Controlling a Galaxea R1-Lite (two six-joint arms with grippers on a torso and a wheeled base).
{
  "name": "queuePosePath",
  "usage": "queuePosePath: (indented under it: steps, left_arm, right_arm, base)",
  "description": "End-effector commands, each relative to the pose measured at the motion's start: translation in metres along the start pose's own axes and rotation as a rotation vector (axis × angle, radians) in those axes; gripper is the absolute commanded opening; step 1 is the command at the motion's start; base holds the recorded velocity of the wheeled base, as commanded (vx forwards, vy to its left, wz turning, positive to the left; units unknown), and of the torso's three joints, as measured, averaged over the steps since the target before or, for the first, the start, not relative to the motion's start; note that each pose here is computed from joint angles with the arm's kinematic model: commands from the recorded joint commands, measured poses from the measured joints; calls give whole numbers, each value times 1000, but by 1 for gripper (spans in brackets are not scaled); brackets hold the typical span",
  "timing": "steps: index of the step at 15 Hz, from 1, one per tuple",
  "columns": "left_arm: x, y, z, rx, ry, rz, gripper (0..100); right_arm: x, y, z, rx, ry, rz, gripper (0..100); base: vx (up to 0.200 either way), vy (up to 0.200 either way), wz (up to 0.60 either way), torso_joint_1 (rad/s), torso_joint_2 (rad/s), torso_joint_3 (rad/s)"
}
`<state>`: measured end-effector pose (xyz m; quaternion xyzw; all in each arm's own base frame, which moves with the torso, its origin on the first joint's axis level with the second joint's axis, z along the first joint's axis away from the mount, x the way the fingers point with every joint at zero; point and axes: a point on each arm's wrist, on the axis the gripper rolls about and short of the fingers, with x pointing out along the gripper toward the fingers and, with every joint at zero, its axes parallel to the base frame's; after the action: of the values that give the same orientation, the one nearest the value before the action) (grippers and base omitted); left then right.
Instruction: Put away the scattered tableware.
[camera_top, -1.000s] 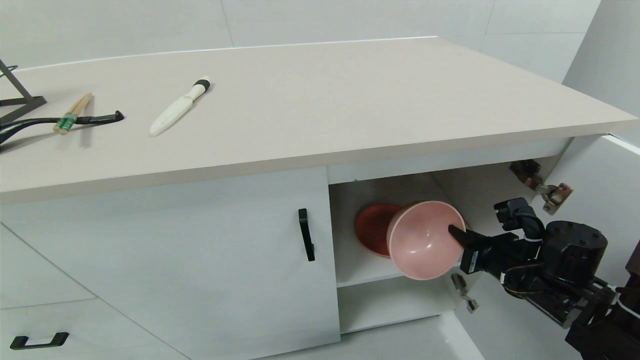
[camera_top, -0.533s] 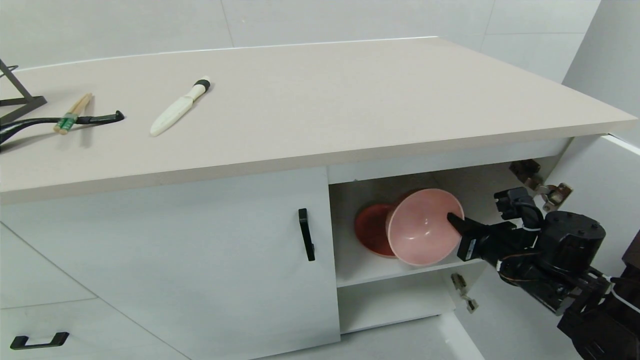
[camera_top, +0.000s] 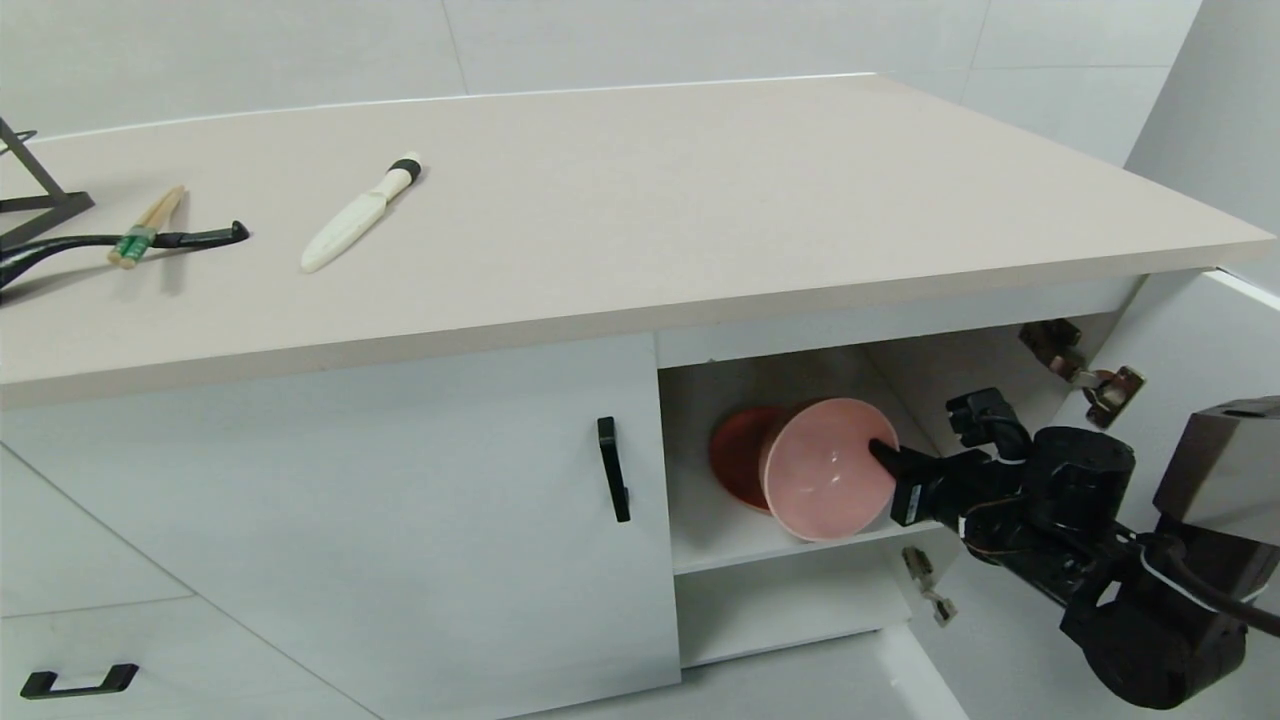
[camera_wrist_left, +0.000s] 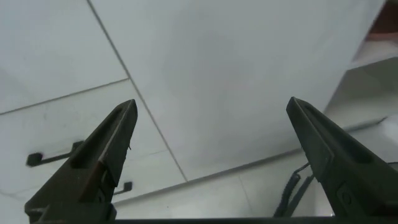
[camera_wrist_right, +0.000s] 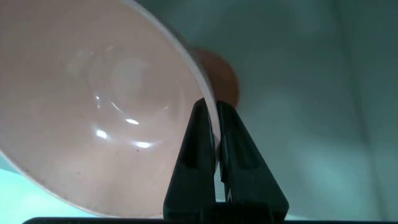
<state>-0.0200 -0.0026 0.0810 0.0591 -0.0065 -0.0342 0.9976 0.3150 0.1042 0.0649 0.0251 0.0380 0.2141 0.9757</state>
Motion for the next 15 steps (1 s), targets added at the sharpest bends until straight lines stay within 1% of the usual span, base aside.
queuePosePath:
  steps: [1, 2, 3, 6, 7, 8, 9, 11, 14, 15]
  left_arm:
    - [-3, 1, -1, -19, -33, 42, 100]
    - [-3, 1, -3, -15, -7, 53, 100]
    - [-3, 2, -5, -23, 10, 68, 100]
    - [-3, 2, -5, -28, 13, 79, 100]
    - [-3, 2, -5, -29, 13, 79, 100]
    - [-3, 2, -5, -29, 13, 79, 100]
    - [-3, 2, -5, -29, 13, 81, 100]
    - [-3, 2, -5, -29, 13, 79, 100]
    - [-3, 2, -5, -31, 12, 79, 100]
    - [-3, 2, -5, -31, 12, 79, 100]
  right_arm:
    - [16, -4, -6, -2, -14, 10, 0]
    - [17, -4, -4, -4, -22, 11, 0]
    - [20, -4, -1, -8, -40, 13, 0]
    - [24, -4, 1, -10, -55, 17, 0]
    - [31, -5, 6, -16, -88, 22, 0]
    - [33, -5, 9, -18, -100, 24, 0]
    - [38, -6, 12, -16, -86, 27, 0]
    - [49, -7, 15, -20, -106, 28, 0]
    - [51, -6, 7, -14, -60, 30, 0]
    - [52, -7, 5, -13, -57, 26, 0]
  base:
    - [0, 0, 0, 0, 0, 0]
    - [0, 0, 0, 0, 0, 0]
    - [0, 0, 0, 0, 0, 0]
    - [0, 0, 0, 0, 0, 0]
    - [0, 0, 0, 0, 0, 0]
    - [0, 0, 0, 0, 0, 0]
    - [0, 0, 0, 0, 0, 0]
    - [0, 0, 0, 0, 0, 0]
    - [0, 0, 0, 0, 0, 0]
    - [0, 0, 0, 0, 0, 0]
